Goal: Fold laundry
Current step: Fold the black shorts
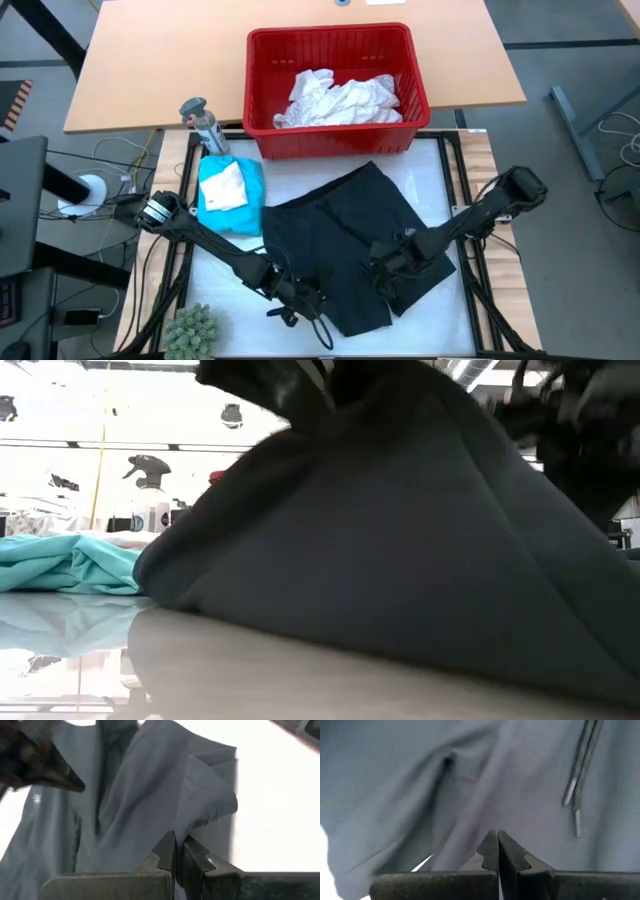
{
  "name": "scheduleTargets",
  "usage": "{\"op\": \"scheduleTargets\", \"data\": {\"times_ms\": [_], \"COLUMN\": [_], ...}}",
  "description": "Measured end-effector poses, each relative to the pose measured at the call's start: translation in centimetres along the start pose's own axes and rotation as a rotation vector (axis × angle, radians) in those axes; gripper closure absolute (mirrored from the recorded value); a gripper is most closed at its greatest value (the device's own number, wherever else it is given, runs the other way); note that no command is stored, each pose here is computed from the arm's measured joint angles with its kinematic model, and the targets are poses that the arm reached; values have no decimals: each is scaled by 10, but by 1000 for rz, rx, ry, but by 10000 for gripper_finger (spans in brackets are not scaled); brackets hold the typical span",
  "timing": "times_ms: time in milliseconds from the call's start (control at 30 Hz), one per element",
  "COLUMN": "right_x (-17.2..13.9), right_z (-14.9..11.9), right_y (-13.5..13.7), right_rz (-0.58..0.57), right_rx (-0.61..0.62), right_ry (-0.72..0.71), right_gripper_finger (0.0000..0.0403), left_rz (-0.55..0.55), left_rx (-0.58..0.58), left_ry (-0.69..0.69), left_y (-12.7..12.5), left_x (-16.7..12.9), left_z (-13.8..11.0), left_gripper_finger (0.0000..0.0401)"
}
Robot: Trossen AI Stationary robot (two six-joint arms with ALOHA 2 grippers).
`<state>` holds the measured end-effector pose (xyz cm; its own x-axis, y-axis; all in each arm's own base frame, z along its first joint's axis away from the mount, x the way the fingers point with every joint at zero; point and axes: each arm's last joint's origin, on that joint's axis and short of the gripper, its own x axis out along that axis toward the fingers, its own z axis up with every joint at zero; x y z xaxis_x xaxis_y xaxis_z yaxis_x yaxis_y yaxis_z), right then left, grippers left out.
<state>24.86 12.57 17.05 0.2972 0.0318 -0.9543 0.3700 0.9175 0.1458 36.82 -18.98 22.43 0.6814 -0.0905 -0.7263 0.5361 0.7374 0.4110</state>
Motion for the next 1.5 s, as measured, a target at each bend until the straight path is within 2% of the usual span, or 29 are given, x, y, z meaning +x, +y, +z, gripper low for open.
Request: {"op": "scheduleTargets", "data": {"times_ms": [167,333,500,667,800,933,1100,1267,1333,1500], "right_x": [27,35,36,35,23,-3,-54,-106,-114,-105], "right_z": [-7,0,22,52,66,67,40,10,1,-23], "right_y": [-1,-17,-49,-82,-86,-69,-45,-8,13,55], "right_rz": [-113,-188,-260,-292,-287,-200,-56,238,339,371], "right_rx": [85,35,-17,-22,-1,-36,-70,-62,-88,-119], "right_ry": [91,159,176,146,131,59,-2,-204,-296,-432], "right_gripper_finger": [387,387,387,387,380,363,356,354,353,350], "left_rz": [-76,-143,-184,-145,-135,-151,-219,-242,-221,-232], "left_rx": [-19,-25,92,176,198,248,271,298,302,269], "left_ry": [51,36,-31,-119,-105,-80,-68,-70,-88,-123], "left_y": [-3,-6,-6,3,7,11,9,15,22,36], "left_x": [-4,-3,-2,-1,-3,-12,-14,-13,-11,-8], "left_z": [-3,-4,-1,5,7,12,10,6,6,2], "left_gripper_finger": [401,401,401,401,401,393,381,386,391,399]}}
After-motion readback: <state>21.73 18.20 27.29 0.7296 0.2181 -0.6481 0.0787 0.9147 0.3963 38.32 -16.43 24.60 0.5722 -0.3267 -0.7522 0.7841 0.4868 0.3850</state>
